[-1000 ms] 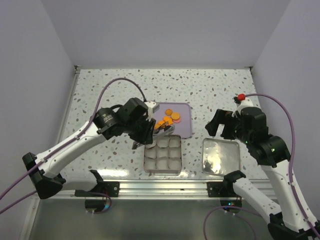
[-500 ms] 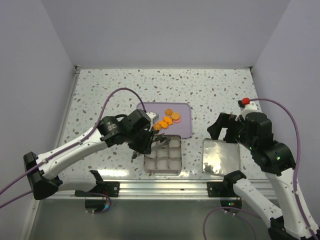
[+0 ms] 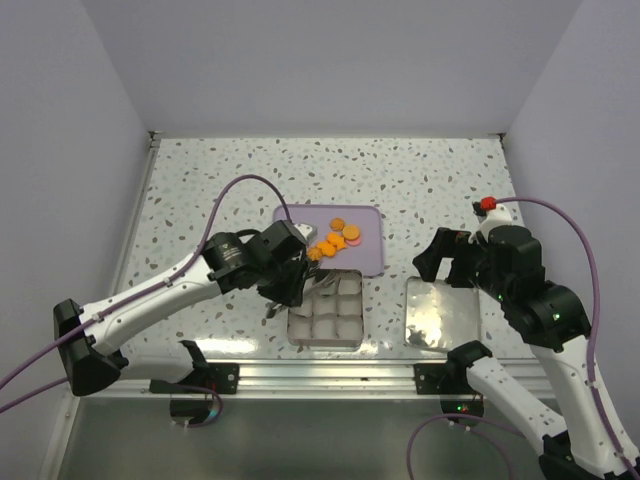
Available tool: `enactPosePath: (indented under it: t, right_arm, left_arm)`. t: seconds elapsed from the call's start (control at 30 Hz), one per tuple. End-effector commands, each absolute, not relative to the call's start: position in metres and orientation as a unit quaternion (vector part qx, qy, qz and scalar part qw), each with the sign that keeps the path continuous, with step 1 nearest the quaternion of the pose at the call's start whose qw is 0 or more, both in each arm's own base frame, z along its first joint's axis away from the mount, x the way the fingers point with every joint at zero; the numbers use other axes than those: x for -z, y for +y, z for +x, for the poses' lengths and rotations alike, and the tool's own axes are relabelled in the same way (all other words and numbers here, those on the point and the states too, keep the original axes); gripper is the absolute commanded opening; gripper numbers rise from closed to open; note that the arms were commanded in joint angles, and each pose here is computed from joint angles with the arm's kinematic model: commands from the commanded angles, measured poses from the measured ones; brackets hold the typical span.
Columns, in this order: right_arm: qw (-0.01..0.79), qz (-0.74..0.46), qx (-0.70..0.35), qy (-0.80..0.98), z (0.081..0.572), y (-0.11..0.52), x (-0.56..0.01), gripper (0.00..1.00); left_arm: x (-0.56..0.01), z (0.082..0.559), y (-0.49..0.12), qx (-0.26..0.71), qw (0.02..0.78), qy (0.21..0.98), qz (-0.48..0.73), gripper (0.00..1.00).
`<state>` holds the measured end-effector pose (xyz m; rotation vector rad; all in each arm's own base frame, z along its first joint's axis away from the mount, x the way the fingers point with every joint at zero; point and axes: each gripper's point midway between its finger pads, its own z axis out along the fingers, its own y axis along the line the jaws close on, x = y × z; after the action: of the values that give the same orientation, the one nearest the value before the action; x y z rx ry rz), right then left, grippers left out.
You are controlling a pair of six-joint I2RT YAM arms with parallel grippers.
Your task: Pack the cookies
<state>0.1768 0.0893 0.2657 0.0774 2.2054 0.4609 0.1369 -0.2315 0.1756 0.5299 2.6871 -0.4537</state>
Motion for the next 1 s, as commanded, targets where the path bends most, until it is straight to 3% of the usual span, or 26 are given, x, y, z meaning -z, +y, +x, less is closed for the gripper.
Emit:
enactPosePath:
  t: [0.0,0.13,0.5,0.97]
  right_arm:
    - [0.436,0.026,-0.173,0.883,0.179,0.087,-0.267,0.99]
    - [0.438,0.026,-0.173,0.882,0.180,0.087,-0.267,0.99]
    - [0.440,0.028,-0.168,0.882,0.180,0.085,-0.265,0.99]
    - [0.431,0.028,-0.171,0.886,0.180,0.087,-0.260,0.99]
  left_arm:
    - [-0.189,0.150,-0.246,0.177,0.213,0.944,0.179,0.44]
    - [-0.195,0.151,-0.249,0.183,0.216,0.942,0.182,0.50]
    - [-0.208,0.155,-0.245,0.172,0.225,0.942,0.177,0.50]
    - [-0.223,0.202,-0.215,0.107,0.267,0.953,0.097,0.50]
